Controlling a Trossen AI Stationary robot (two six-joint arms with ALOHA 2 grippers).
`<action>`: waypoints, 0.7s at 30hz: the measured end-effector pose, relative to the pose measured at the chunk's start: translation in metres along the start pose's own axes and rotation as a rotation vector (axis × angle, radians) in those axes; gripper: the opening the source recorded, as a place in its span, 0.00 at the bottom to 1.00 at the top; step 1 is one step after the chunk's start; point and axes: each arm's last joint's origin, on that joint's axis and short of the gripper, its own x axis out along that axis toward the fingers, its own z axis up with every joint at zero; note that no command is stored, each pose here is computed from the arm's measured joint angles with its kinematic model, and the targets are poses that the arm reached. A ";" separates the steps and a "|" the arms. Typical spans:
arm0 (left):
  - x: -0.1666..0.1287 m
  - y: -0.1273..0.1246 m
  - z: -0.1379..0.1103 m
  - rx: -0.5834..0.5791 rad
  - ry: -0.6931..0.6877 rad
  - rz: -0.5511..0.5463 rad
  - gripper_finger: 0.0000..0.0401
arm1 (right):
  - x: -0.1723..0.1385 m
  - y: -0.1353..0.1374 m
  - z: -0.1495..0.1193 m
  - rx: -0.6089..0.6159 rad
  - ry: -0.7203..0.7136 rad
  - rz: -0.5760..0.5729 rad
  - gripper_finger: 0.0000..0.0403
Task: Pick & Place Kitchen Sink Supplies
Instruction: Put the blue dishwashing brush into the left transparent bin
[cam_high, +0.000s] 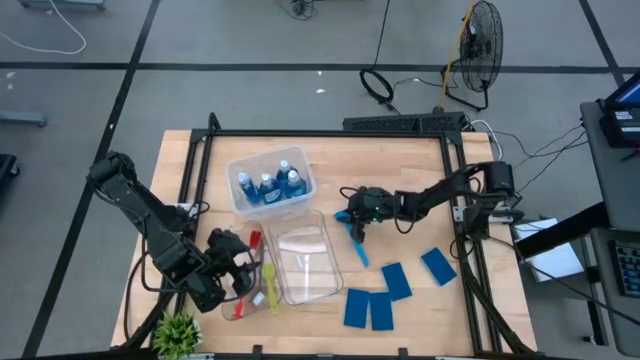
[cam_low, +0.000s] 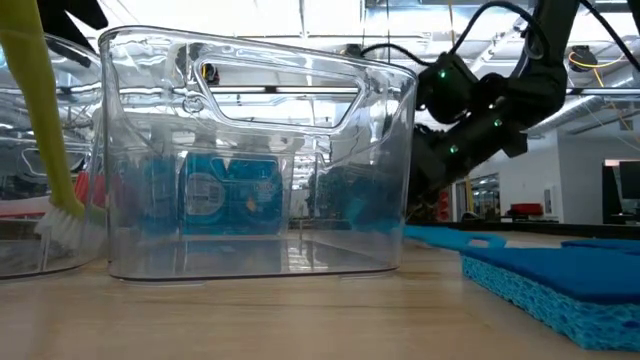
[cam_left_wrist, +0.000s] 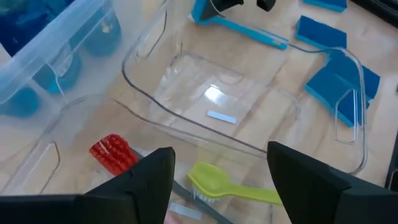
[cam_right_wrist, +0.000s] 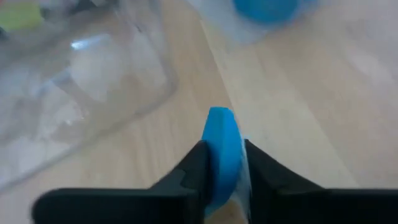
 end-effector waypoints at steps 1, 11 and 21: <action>0.000 0.000 0.000 0.002 -0.010 0.002 0.64 | -0.002 0.001 0.003 -0.014 -0.012 0.003 0.11; 0.008 -0.004 0.020 0.089 -0.289 0.047 0.65 | -0.049 0.020 0.055 -0.250 -0.286 0.032 0.10; 0.069 -0.042 0.070 0.269 -0.494 -0.185 0.61 | -0.099 0.078 0.083 -0.602 -0.632 0.149 0.10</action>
